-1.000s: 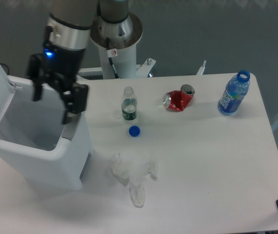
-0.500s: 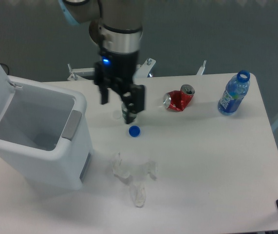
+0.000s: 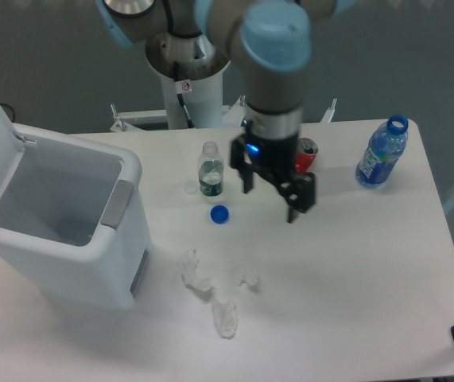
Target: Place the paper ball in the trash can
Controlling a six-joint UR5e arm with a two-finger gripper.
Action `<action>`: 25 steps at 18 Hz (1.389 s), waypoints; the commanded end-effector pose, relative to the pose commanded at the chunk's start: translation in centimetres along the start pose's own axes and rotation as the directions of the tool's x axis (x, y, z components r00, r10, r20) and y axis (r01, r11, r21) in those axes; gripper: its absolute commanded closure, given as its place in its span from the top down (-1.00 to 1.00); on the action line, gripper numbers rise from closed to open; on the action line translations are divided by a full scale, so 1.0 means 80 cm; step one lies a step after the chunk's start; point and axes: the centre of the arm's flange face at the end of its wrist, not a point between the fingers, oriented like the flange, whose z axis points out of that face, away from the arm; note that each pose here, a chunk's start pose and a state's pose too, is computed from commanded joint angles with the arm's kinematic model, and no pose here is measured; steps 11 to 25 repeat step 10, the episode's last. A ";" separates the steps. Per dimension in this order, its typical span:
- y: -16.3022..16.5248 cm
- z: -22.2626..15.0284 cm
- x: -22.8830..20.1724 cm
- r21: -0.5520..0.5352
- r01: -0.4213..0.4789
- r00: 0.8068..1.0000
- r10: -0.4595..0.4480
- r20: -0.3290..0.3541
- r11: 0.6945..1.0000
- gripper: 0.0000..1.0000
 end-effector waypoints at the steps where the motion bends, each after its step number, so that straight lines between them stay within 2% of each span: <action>1: 0.012 0.013 -0.012 -0.004 -0.003 1.000 0.003 -0.012 1.000 1.00; 4: 0.040 0.049 -0.050 -0.015 -0.004 0.999 0.004 -0.039 1.000 1.00; 8: 0.043 0.069 -0.056 -0.016 -0.022 0.998 0.021 -0.059 1.000 1.00; 25: 0.042 0.070 -0.058 -0.015 -0.018 0.999 0.017 -0.050 1.000 1.00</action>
